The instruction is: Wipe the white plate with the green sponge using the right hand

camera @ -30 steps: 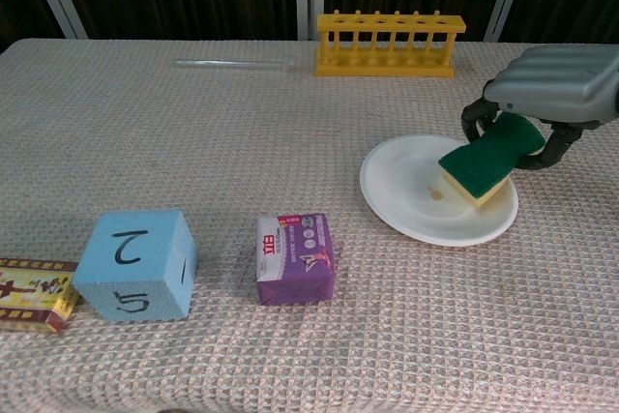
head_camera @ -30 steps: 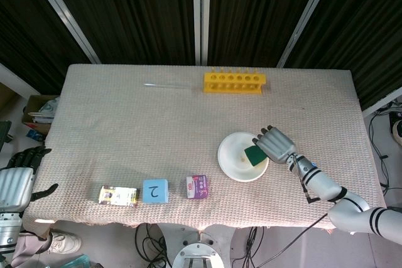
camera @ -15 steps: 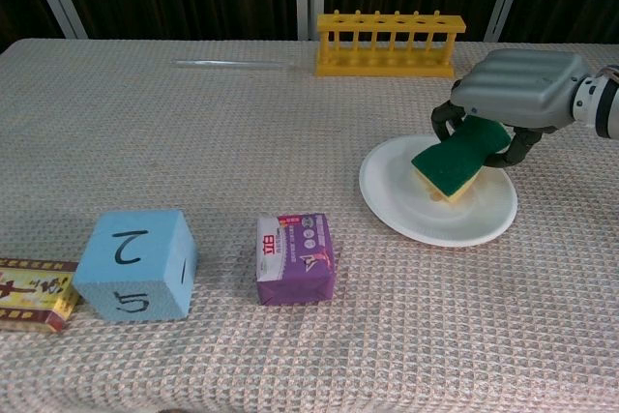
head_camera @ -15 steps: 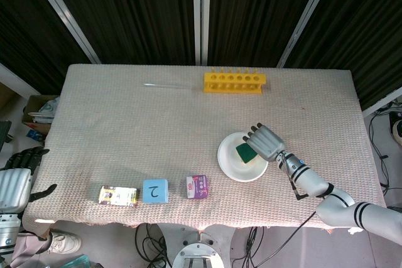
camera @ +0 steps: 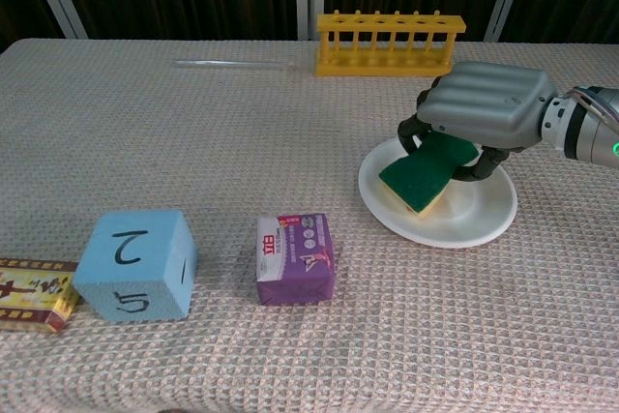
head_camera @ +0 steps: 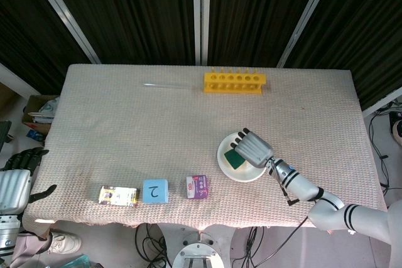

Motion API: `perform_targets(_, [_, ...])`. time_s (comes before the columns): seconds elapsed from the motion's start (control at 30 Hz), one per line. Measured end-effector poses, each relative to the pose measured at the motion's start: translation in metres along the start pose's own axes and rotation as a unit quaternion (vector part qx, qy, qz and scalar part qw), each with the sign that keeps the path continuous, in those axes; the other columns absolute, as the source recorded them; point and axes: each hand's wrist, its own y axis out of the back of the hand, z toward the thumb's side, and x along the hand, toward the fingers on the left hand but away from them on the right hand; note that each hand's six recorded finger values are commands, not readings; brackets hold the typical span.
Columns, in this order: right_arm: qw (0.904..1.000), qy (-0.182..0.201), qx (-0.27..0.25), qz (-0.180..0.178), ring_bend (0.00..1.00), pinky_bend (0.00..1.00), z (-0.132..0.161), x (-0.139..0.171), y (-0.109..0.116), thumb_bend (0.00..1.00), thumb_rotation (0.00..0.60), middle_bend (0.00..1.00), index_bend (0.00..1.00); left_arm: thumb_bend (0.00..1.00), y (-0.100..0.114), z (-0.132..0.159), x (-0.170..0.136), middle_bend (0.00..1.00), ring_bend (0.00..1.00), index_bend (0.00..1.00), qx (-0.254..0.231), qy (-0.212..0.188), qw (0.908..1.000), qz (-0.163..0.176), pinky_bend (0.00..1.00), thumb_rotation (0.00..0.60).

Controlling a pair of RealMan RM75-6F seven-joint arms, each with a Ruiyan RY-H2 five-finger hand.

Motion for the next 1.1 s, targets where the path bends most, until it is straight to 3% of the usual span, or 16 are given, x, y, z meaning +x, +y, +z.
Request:
perform_targets(0.5, [0.9982,-0.053,0.023,0.018,0.32,0.31,-0.04,0.02,-0.016,0.48,0.6,0.5,0.66,0.01,0.0,0.0,-0.001,0.18,0.17,0.22,-0.001,0.0,1.0,0.003,0.19,0.6])
perform_targets(0.97, [0.9994,0.014,0.029,-0.013,0.32,0.31,0.008,-0.001,0.003,0.48,0.6,0.5,0.66,0.01,0.001,0.001,-0.001,0.18,0.17,0.22,-0.001,-0.002,1.0,0.004,0.19,0.6])
perform_targets(1.1, [0.9993,0.015,0.031,-0.014,0.32,0.31,0.01,0.002,0.002,0.48,0.6,0.5,0.66,0.01,0.002,0.002,-0.001,0.18,0.17,0.22,-0.001,-0.004,1.0,0.005,0.19,0.6])
